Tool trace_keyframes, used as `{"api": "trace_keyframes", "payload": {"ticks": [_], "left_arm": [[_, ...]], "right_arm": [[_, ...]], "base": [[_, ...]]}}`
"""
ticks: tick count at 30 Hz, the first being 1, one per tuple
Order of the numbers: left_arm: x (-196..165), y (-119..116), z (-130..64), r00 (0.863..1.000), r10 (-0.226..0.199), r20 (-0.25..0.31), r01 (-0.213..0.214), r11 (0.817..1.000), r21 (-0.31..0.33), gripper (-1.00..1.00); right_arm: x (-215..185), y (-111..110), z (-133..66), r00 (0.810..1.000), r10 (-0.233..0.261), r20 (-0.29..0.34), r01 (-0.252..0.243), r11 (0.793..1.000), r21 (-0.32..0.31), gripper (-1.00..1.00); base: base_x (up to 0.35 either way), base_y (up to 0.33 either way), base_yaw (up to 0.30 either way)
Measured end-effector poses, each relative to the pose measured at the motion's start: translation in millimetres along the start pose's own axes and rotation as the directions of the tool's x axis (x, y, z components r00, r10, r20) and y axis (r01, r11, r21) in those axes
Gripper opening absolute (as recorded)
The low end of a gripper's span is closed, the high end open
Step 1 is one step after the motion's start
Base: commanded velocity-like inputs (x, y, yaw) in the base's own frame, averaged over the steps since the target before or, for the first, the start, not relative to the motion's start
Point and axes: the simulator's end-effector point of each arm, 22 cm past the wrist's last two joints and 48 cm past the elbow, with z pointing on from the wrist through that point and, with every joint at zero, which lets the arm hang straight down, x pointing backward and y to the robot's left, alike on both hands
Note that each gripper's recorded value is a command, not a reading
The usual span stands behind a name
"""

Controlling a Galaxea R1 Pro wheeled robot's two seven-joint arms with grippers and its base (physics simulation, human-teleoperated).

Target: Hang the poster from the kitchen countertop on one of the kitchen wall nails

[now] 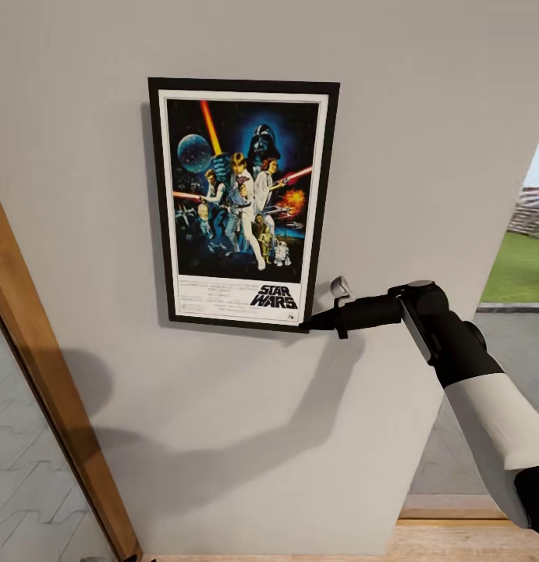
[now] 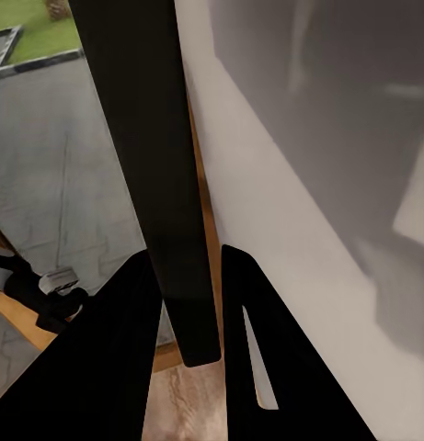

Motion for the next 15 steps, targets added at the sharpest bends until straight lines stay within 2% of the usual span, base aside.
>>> {"api": "trace_keyframes", "payload": {"ticks": [15], "left_arm": [[0.0, 0.0, 0.0, 1.0, 0.0, 0.0, 0.0, 1.0, 0.0, 1.0]], "right_arm": [[-0.4, 0.1, -0.2, 1.0, 0.0, 0.002, 0.0, 1.0, -0.001, -1.0]], "base": [[0.0, 0.0, 0.0]]}}
